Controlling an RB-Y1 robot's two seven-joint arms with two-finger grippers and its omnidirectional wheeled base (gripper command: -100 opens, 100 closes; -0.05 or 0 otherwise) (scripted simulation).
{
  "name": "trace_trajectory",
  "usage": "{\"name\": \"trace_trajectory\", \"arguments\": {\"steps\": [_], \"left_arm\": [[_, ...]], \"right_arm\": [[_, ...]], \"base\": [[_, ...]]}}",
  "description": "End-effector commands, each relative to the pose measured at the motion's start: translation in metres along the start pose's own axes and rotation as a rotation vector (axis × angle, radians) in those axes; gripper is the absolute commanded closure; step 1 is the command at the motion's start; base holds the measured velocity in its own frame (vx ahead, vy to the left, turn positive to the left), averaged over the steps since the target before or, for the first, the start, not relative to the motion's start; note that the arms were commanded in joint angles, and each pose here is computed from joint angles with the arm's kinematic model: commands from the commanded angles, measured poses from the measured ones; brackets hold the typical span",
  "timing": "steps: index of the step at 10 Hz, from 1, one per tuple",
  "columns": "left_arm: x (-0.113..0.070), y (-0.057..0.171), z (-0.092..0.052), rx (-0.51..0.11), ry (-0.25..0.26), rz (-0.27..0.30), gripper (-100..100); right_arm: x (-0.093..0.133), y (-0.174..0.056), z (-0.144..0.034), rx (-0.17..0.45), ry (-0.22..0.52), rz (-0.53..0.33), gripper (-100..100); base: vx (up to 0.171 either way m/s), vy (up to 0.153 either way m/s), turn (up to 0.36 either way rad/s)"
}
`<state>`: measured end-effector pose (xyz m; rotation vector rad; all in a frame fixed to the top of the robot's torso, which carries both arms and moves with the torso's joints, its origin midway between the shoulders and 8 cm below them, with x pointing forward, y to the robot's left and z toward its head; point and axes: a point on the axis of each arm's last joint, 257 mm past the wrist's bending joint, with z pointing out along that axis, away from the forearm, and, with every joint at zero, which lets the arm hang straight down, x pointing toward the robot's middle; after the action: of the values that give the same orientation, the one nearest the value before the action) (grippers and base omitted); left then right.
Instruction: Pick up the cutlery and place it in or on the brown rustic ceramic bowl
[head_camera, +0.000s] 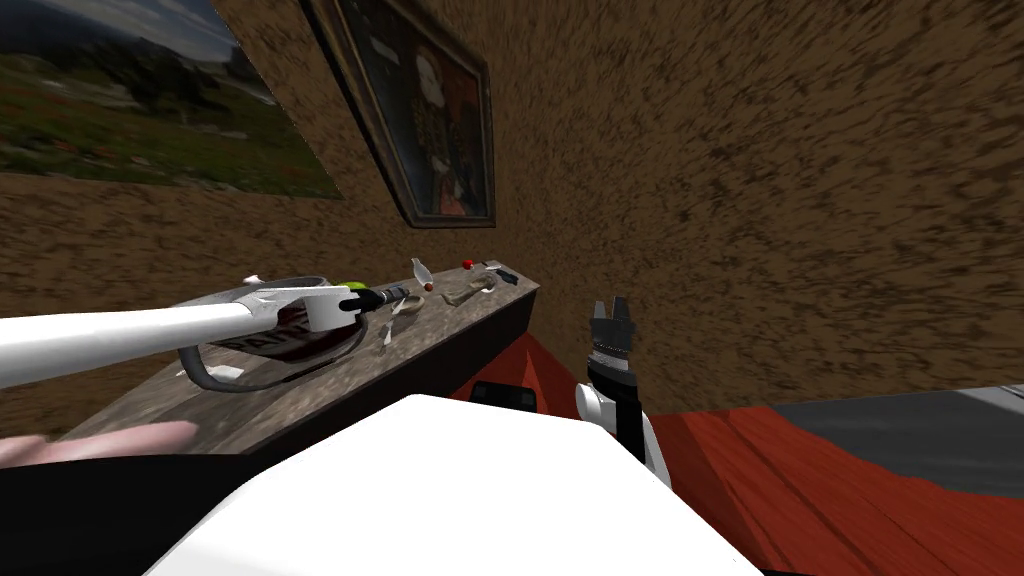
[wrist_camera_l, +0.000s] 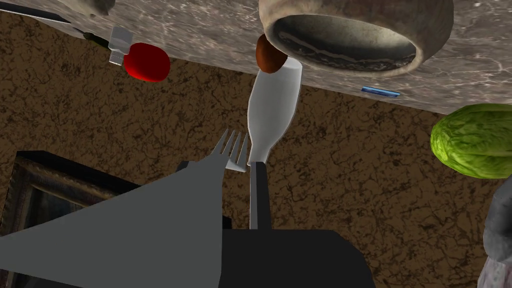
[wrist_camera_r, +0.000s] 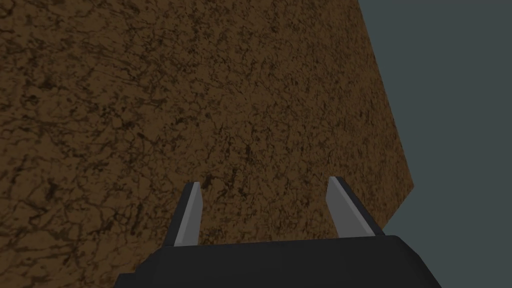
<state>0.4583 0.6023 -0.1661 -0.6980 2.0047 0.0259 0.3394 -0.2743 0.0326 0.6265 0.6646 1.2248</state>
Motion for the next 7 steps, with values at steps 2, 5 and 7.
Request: {"name": "trace_trajectory", "arguments": {"steps": [2, 5, 7], "left_arm": [[0.014, 0.032, -0.002, -0.051, 0.039, -0.036, 100], [0.025, 0.069, -0.011, -0.11, 0.076, -0.059, 100], [0.03, 0.092, -0.017, -0.148, 0.097, -0.072, 100]], "right_arm": [[0.0, 0.0, 0.0, 0.0, 0.0, 0.0, 0], [0.0, 0.0, 0.0, 0.0, 0.0, 0.0, 0], [0.0, 0.0, 0.0, 0.0, 0.0, 0.0, 0]], "base": [[0.001, 0.131, -0.254], [0.011, 0.071, -0.136], [0.04, 0.082, -0.201]]}}
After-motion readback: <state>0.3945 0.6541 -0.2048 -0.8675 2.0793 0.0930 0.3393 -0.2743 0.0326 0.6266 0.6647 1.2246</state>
